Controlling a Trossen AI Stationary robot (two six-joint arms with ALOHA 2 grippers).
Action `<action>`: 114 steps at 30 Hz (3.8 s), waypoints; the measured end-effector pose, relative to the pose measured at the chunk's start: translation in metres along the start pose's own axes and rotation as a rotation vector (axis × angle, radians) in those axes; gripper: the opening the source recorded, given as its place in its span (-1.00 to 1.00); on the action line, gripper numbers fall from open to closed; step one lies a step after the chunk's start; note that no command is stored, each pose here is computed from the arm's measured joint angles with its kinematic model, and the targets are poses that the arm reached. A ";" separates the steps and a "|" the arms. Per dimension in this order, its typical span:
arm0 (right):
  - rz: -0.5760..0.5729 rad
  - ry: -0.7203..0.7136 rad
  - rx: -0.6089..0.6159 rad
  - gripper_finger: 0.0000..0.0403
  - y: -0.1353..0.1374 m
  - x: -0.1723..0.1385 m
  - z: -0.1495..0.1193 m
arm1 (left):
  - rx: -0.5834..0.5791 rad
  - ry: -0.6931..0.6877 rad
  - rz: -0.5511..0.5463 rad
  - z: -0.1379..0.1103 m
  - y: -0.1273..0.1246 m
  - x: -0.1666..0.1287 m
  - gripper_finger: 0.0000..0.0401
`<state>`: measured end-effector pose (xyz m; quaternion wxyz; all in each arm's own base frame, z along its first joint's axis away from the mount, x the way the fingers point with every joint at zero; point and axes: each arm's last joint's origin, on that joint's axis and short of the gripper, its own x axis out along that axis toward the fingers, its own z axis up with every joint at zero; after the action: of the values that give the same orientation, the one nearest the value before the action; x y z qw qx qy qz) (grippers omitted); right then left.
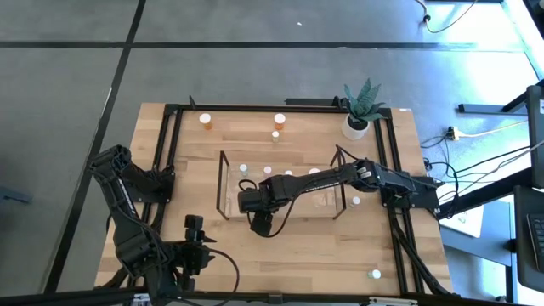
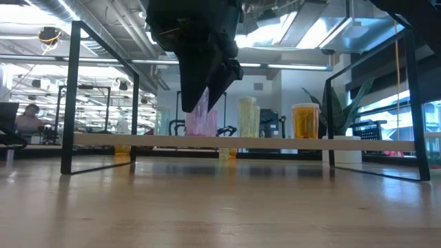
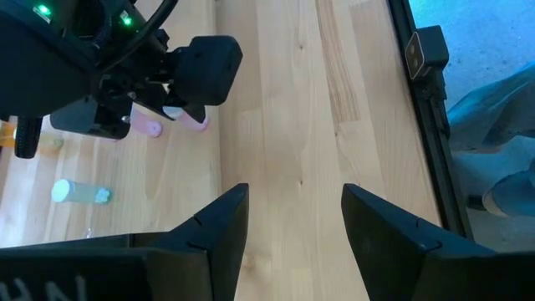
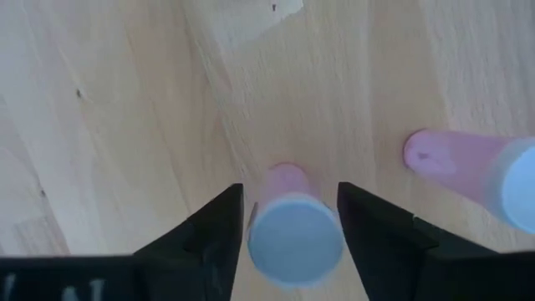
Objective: Pick and place medicine bottles onto shelf by color
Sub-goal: Put the pink pill bottle on the shelf aligned with the other pink pill bottles, then put the bottom blue pill bottle on the shelf aligned with the other blue pill bottle
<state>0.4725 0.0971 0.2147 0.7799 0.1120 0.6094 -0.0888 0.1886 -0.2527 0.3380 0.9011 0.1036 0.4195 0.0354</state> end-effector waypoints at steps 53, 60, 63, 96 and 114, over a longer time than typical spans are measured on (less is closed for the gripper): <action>0.028 -0.040 0.206 0.03 0.149 -0.169 -0.207 | -0.005 0.005 -0.006 0.000 0.000 0.000 -0.07; -0.016 0.002 0.393 0.03 0.167 -0.158 -0.254 | -0.005 0.005 -0.006 0.000 0.000 0.000 -0.07; -0.061 0.081 0.512 0.03 0.172 -0.148 -0.275 | -0.005 0.005 -0.006 0.000 0.000 0.000 -0.07; -0.427 0.387 0.735 0.03 0.152 -0.087 -0.326 | 0.003 0.004 -0.005 0.000 0.000 0.000 -0.07; -0.471 0.498 0.679 0.03 0.142 -0.060 -0.328 | 0.004 0.004 -0.005 0.000 0.000 0.000 -0.07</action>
<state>0.1914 0.3261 0.2062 0.4882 0.2371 0.7231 -0.4273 0.1884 -0.2529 0.3379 0.9001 0.1040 0.4218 0.0324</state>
